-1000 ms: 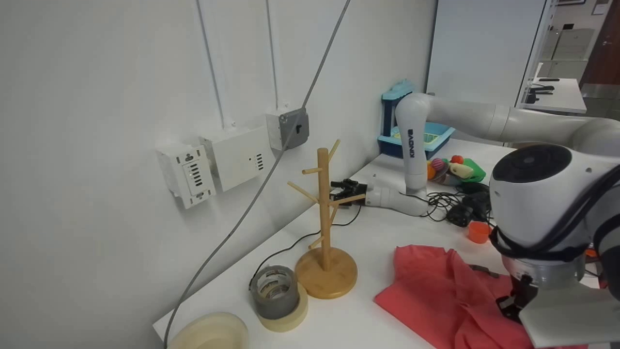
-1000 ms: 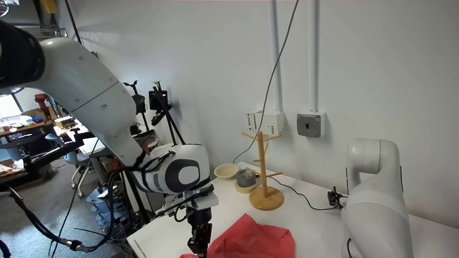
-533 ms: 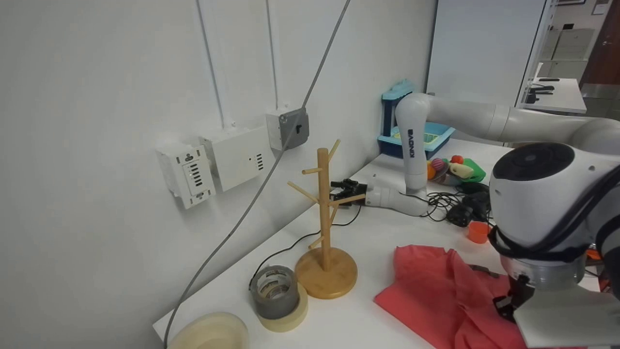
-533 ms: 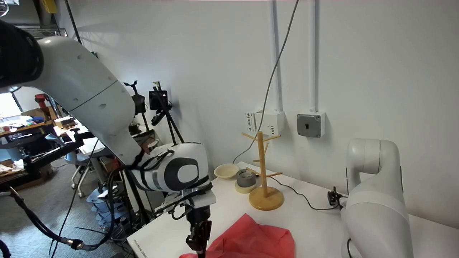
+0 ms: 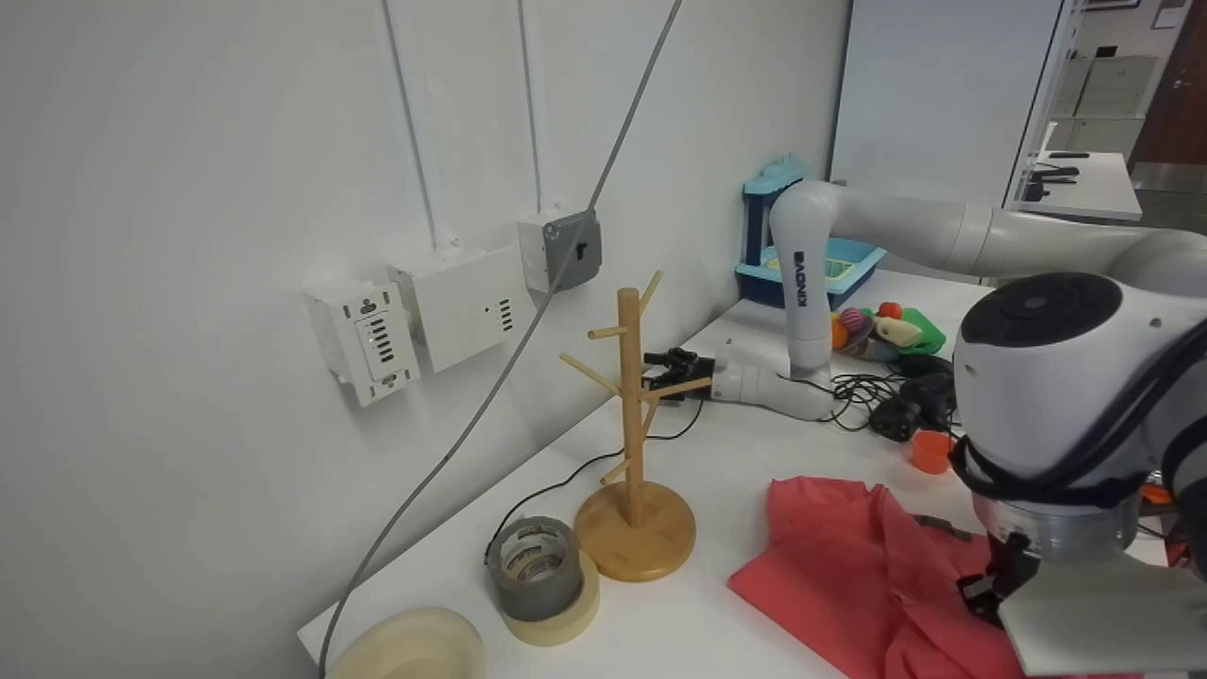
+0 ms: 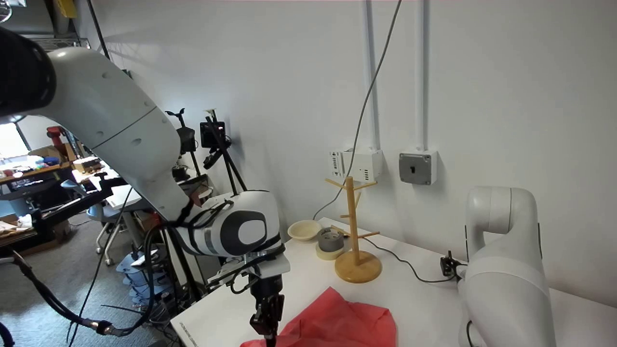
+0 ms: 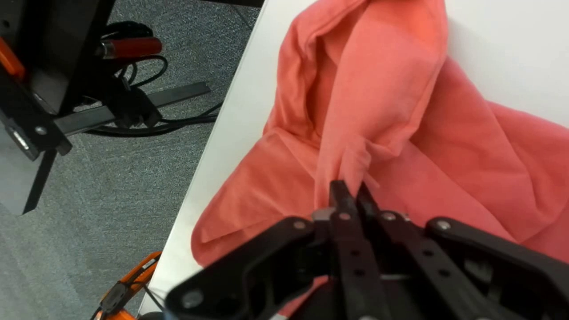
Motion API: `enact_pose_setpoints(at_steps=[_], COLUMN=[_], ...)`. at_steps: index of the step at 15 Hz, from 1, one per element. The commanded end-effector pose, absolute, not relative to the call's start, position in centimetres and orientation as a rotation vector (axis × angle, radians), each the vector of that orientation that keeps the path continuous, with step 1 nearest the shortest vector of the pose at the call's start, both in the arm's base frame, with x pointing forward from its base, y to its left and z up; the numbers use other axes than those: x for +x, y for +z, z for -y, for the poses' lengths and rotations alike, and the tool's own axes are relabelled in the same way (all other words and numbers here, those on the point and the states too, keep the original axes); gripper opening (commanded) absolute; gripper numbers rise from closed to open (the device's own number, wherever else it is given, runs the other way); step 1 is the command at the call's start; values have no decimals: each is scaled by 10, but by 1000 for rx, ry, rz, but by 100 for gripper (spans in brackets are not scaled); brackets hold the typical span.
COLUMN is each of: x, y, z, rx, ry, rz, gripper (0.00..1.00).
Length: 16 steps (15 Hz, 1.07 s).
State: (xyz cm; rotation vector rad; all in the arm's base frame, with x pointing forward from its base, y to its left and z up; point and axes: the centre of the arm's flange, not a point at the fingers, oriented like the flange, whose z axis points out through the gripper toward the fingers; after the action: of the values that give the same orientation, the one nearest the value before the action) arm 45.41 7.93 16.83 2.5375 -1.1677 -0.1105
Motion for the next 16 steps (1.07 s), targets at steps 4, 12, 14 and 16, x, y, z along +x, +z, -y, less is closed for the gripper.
enact_pose_setpoints(at_steps=[4,12,14,16], x=[454,454,454,454], y=[168,168,168,167], z=[-79,-79,-79,-80], rx=[2538,2538,2538,2533], ry=[-111,-111,-111,-105], rz=[1168,1168,1168,1165], gripper=[5,5,30,38])
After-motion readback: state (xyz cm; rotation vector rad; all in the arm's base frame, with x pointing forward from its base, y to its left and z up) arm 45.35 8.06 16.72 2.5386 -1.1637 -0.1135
